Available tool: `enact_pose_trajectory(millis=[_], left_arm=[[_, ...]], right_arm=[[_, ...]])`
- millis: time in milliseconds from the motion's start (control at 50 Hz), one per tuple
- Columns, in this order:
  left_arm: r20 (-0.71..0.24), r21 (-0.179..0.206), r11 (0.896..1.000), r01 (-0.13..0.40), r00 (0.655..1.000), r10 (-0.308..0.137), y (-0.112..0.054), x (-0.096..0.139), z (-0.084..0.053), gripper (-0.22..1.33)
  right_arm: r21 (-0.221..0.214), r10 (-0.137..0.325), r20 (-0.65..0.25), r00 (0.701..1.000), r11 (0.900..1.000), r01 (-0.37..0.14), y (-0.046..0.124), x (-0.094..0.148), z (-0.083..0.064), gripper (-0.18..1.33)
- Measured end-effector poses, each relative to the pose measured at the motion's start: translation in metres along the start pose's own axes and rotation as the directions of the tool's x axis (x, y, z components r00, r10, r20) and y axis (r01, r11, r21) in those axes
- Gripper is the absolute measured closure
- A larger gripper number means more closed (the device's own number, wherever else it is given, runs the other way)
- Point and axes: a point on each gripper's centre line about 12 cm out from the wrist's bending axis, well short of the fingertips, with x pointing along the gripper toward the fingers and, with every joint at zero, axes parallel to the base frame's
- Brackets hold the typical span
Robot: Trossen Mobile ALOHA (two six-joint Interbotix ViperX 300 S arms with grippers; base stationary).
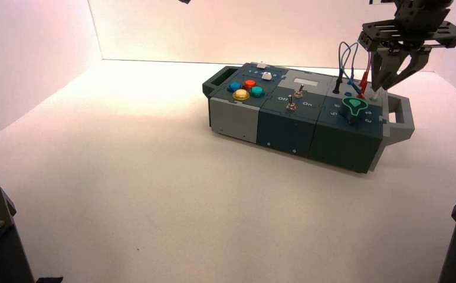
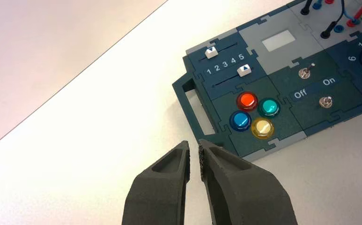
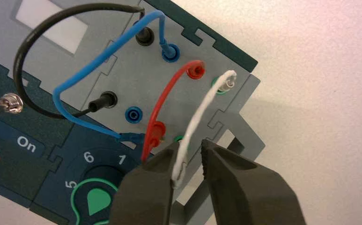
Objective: Pull the white wire.
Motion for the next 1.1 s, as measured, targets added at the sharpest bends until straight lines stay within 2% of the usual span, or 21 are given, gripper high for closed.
enact_pose_trajectory(millis=[40, 60, 80, 120, 660, 860, 1100], left_arm=[[0.000, 0.000, 1.000, 0.000, 1.000, 0.000, 0.000, 0.000, 0.000, 0.88], [-0.002, 0.003, 1.000, 0.000, 1.000, 0.000, 0.000, 0.000, 0.000, 0.88], [0.000, 0.000, 1.000, 0.000, 1.000, 0.000, 0.000, 0.000, 0.000, 0.88], [0.000, -0.001, 1.000, -0.001, 1.000, 0.001, 0.001, 0.000, 0.000, 0.88], [-0.001, 0.001, 1.000, 0.001, 1.000, -0.001, 0.000, 0.000, 0.000, 0.88], [-0.001, 0.000, 1.000, 0.001, 1.000, -0.001, 0.000, 0.000, 0.000, 0.88], [-0.007, -0.001, 1.000, 0.003, 1.000, -0.003, 0.000, 0.002, -0.001, 0.88]], right_arm=[[0.002, 0.003, 0.000, 1.000, 1.0000, -0.003, 0.000, 0.000, 0.000, 0.92], [0.001, 0.003, 0.000, 1.000, 1.0000, -0.003, 0.001, 0.000, 0.000, 0.94], [0.003, 0.005, -0.001, 1.000, 1.0000, -0.005, 0.001, 0.000, 0.000, 1.09], [0.006, 0.006, -0.001, 1.000, 1.0000, -0.006, 0.001, 0.000, 0.000, 1.16], [0.002, 0.005, -0.015, 1.000, 1.0000, -0.005, 0.000, -0.008, 0.003, 1.18], [-0.006, -0.012, 0.070, 0.997, 0.9999, 0.013, -0.002, -0.036, 0.012, 1.18], [-0.007, -0.014, 0.085, 0.996, 0.9999, 0.015, -0.002, -0.041, 0.012, 1.18]])
